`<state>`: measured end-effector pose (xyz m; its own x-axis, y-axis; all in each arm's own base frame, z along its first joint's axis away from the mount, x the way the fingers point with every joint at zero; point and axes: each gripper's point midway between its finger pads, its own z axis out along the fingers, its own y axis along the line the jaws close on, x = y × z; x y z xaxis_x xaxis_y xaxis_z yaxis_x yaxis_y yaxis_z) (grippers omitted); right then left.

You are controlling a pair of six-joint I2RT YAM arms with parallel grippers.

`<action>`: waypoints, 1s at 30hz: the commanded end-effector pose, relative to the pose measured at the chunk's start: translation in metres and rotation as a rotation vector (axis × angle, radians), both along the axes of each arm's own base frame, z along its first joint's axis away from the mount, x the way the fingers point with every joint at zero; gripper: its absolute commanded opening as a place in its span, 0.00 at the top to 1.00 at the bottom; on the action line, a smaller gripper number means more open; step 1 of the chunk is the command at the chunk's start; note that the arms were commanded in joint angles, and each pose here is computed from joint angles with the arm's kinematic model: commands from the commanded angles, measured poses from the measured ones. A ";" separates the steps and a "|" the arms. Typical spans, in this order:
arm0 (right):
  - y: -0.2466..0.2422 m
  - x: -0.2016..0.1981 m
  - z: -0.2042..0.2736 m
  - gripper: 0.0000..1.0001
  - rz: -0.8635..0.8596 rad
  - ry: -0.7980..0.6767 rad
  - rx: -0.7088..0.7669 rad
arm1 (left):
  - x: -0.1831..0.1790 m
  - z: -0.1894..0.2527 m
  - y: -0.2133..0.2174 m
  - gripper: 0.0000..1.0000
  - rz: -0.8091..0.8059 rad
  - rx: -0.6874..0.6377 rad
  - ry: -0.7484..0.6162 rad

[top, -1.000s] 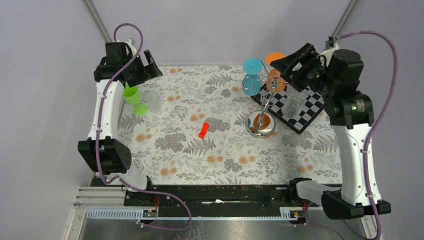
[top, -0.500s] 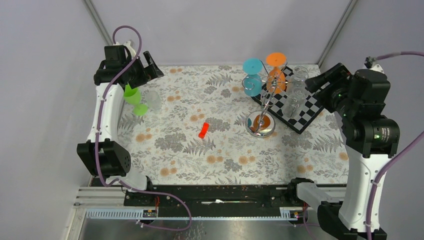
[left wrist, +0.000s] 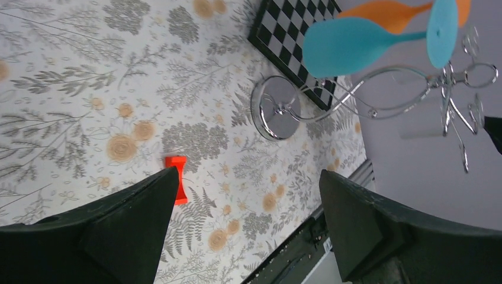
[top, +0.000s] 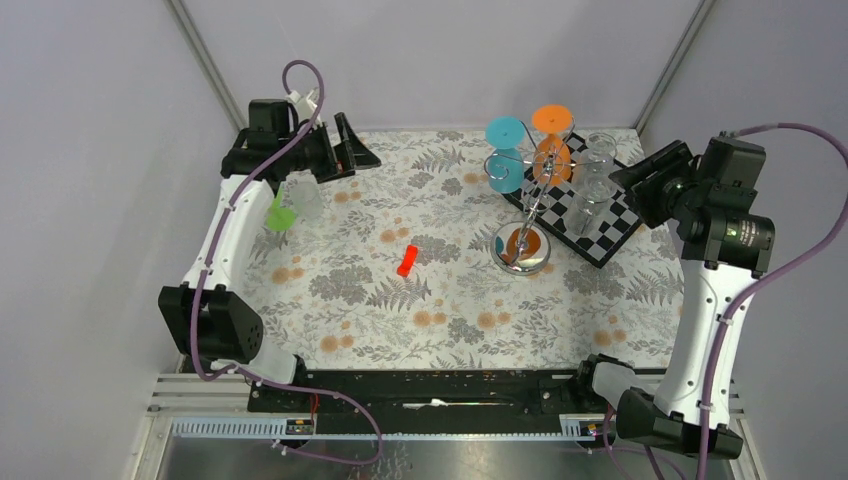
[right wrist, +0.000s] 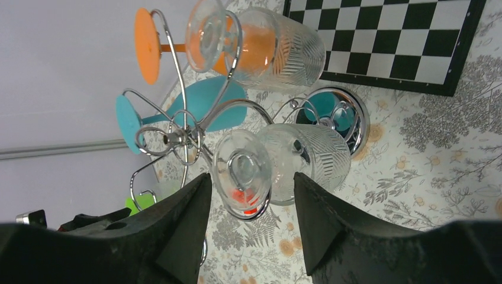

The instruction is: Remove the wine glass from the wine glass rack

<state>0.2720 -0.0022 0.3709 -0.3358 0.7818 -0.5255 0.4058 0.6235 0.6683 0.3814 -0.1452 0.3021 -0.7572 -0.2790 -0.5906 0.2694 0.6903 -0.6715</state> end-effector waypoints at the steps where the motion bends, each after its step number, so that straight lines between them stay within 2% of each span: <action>1: 0.006 0.004 -0.001 0.40 0.028 -0.038 0.039 | -0.011 0.032 -0.014 0.03 -0.080 -0.036 -0.124; 5: 0.002 0.005 -0.013 0.41 0.017 -0.019 0.031 | -0.008 0.032 -0.014 0.03 -0.070 -0.041 -0.113; 10: 0.004 0.015 -0.007 0.45 0.038 -0.107 0.028 | -0.007 0.033 -0.015 0.03 -0.068 -0.049 -0.108; 17: 0.003 0.015 -0.010 0.49 0.041 -0.116 0.016 | -0.010 0.031 -0.013 0.04 -0.057 -0.038 -0.109; 25: 0.015 0.020 -0.010 0.52 0.077 -0.144 0.122 | -0.010 0.034 -0.010 0.03 -0.040 -0.022 -0.116; 30: 0.013 0.023 -0.011 0.61 0.075 -0.148 0.122 | -0.011 0.033 -0.010 0.03 -0.039 -0.018 -0.115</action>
<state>0.2906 0.0080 0.3446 -0.3356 0.8205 -0.4627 0.3178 0.5610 0.7644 0.3736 -0.1573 0.3137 -0.7510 -0.2638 -0.6053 0.3164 0.6608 -0.6806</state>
